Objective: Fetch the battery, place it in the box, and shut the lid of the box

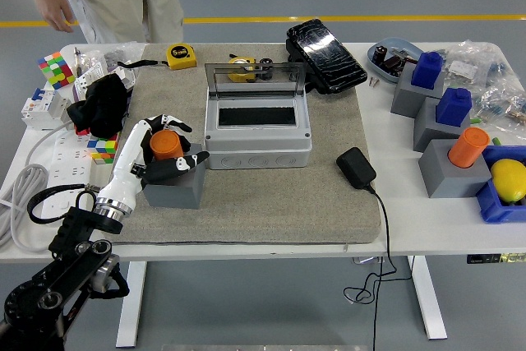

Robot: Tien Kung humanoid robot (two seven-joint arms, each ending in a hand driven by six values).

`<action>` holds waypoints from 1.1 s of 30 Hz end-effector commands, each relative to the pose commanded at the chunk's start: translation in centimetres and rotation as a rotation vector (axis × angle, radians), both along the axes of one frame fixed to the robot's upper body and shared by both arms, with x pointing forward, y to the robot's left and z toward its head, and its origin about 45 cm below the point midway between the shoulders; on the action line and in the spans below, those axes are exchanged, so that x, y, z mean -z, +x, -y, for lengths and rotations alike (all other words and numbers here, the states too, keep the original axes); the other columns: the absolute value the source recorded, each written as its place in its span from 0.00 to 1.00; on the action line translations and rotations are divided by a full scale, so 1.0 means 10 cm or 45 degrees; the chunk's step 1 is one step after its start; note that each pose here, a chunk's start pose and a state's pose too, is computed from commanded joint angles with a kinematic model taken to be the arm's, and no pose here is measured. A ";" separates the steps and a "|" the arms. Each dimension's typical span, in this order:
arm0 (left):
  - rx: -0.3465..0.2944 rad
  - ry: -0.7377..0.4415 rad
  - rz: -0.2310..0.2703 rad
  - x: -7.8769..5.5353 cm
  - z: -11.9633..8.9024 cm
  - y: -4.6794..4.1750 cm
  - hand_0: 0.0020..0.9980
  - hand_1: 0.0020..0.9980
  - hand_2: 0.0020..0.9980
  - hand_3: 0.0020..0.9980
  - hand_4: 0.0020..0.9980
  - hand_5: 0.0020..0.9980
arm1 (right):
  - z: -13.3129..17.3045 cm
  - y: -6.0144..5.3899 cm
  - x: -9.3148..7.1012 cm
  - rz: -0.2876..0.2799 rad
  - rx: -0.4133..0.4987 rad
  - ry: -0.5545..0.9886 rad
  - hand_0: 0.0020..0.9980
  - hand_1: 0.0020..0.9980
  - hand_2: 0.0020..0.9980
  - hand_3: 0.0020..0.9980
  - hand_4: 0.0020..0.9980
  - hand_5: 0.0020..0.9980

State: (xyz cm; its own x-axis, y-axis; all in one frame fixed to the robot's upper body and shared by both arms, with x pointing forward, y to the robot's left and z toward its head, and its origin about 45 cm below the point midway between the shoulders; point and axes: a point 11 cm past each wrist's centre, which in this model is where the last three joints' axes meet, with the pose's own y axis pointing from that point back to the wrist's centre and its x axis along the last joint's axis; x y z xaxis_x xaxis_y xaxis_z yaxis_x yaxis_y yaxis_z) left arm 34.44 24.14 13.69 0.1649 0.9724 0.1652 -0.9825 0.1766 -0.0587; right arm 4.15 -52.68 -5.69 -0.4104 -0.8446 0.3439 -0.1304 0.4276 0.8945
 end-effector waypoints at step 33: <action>0.053 0.090 0.144 -0.47 0.20 0.130 0.09 0.07 0.15 0.20 0.78 0.00 | 0.00 0.01 0.00 0.004 0.001 0.000 0.55 0.60 0.59 0.55 0.93 0.48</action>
